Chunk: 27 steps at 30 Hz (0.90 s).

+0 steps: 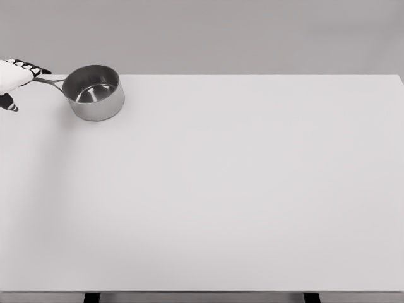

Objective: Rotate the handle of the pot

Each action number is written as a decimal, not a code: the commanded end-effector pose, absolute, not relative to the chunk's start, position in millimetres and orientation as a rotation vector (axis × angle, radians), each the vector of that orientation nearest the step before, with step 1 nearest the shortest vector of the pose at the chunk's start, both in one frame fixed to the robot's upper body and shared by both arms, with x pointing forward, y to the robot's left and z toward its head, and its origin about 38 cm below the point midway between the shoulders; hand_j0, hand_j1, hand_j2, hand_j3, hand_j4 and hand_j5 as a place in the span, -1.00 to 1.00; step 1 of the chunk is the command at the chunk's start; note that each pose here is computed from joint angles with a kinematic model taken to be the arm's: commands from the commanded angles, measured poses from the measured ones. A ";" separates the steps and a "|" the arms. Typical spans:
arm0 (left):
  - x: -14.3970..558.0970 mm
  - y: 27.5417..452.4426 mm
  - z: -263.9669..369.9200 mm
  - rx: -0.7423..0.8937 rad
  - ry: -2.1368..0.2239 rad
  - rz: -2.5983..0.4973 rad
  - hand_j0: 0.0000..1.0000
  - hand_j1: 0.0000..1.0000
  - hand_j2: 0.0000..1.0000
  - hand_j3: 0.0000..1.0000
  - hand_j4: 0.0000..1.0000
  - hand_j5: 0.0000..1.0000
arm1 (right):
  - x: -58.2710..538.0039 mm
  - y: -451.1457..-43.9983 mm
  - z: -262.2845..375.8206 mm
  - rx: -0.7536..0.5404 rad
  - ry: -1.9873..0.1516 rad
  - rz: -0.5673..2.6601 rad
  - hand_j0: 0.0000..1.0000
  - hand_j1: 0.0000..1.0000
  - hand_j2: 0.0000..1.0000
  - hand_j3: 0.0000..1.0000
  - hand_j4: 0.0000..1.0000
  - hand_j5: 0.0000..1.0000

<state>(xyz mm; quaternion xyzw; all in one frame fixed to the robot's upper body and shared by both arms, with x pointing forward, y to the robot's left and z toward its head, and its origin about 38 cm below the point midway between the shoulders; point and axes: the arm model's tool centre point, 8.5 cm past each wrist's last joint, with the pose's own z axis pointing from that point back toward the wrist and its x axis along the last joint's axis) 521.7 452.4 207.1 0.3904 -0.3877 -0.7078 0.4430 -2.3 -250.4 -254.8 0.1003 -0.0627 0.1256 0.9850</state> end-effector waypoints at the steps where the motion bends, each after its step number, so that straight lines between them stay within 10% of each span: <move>1: 518.2 457.9 211.0 0.964 -0.967 -1.768 1.00 1.00 1.00 1.00 1.00 1.00 | -2.3 -250.4 -254.8 0.202 -0.126 0.253 1.00 1.00 1.00 1.00 1.00 1.00; 27: 515.4 458.7 203.7 0.956 -0.923 -1.809 1.00 1.00 1.00 1.00 1.00 1.00 | -2.3 -250.4 -254.8 0.202 -0.126 0.253 1.00 1.00 1.00 1.00 1.00 1.00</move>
